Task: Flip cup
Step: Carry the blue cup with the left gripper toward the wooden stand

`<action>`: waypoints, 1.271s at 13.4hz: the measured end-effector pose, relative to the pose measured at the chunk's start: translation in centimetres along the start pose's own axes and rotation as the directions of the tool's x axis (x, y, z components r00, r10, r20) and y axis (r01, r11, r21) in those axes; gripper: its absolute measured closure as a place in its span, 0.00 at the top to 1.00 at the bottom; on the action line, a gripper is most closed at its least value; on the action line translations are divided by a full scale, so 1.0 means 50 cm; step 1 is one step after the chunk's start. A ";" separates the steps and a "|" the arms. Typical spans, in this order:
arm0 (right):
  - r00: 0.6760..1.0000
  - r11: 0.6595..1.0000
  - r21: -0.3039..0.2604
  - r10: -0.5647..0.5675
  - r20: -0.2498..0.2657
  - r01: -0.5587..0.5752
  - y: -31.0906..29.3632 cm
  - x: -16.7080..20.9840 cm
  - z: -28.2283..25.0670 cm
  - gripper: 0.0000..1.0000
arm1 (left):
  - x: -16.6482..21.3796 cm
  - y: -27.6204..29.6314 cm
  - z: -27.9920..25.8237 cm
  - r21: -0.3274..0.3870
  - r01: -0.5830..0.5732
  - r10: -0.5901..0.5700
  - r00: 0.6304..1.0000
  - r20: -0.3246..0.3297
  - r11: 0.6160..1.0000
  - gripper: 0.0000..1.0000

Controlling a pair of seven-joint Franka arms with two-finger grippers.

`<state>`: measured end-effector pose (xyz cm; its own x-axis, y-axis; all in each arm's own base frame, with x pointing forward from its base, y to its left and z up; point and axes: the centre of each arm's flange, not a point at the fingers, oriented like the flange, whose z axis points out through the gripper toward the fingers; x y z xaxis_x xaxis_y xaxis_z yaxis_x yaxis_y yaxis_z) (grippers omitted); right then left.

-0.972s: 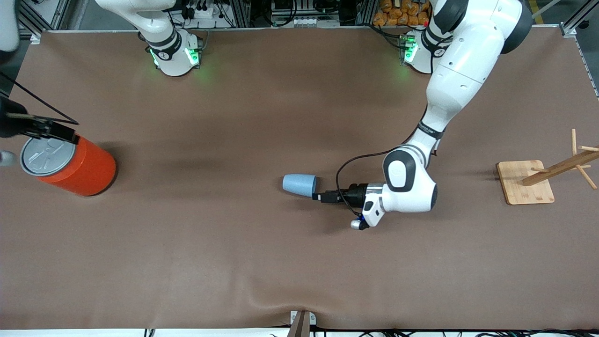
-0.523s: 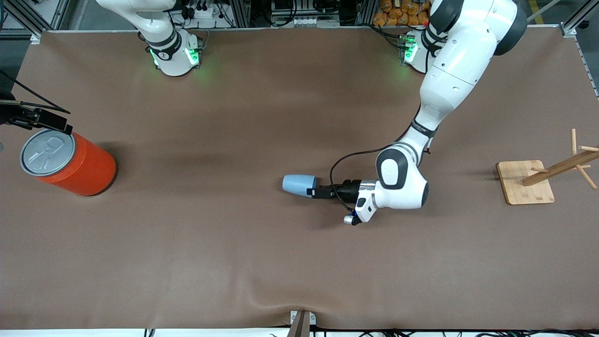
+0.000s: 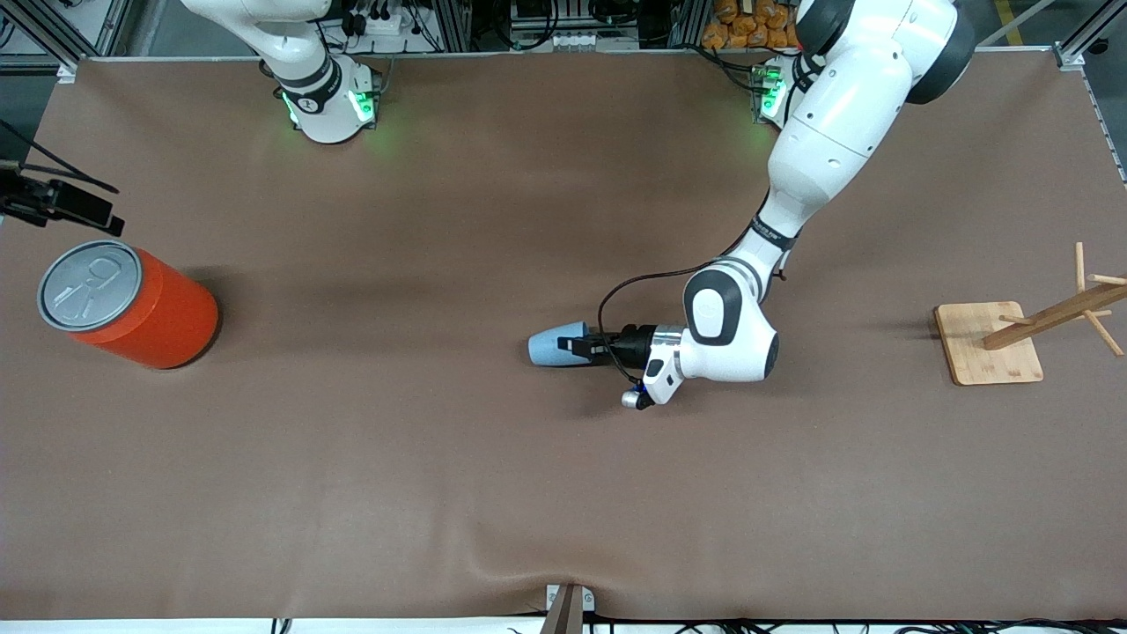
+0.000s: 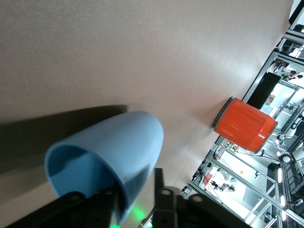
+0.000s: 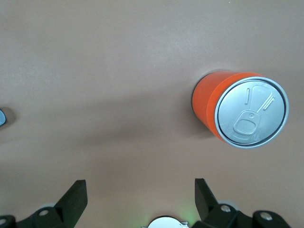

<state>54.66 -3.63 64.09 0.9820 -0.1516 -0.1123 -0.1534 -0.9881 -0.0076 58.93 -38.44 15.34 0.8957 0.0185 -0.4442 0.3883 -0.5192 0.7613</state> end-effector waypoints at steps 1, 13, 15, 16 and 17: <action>1.000 1.000 0.001 0.001 -0.005 -0.001 0.001 -0.005 -0.005 1.00 | 0.001 0.005 -0.003 -0.015 0.005 -0.005 1.000 -0.002 1.000 0.14; 0.996 0.996 0.000 -0.086 -0.028 0.086 0.015 -0.019 -0.034 1.00 | -0.050 0.247 -0.330 0.342 -0.036 0.133 0.956 -0.262 0.939 0.08; 0.995 0.996 -0.001 -0.091 -0.037 0.091 0.013 -0.024 -0.046 1.00 | -0.050 0.231 -0.398 0.494 -0.060 0.212 0.942 -0.259 0.868 0.08; 0.995 0.996 0.000 -0.091 -0.033 0.091 0.014 -0.027 -0.049 1.00 | -0.048 0.211 -0.425 0.563 -0.059 0.228 0.945 -0.235 0.825 0.08; 0.995 0.996 0.000 -0.091 -0.028 0.091 0.014 -0.028 -0.048 1.00 | -0.044 0.192 -0.450 0.614 -0.053 0.232 0.948 -0.215 0.788 0.08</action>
<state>53.44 -4.15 66.64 0.9946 -0.0612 -0.0837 -0.0629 -0.9979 -0.0179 65.54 -24.24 34.25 0.9864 0.0811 -0.1427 0.1251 -0.9344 0.3335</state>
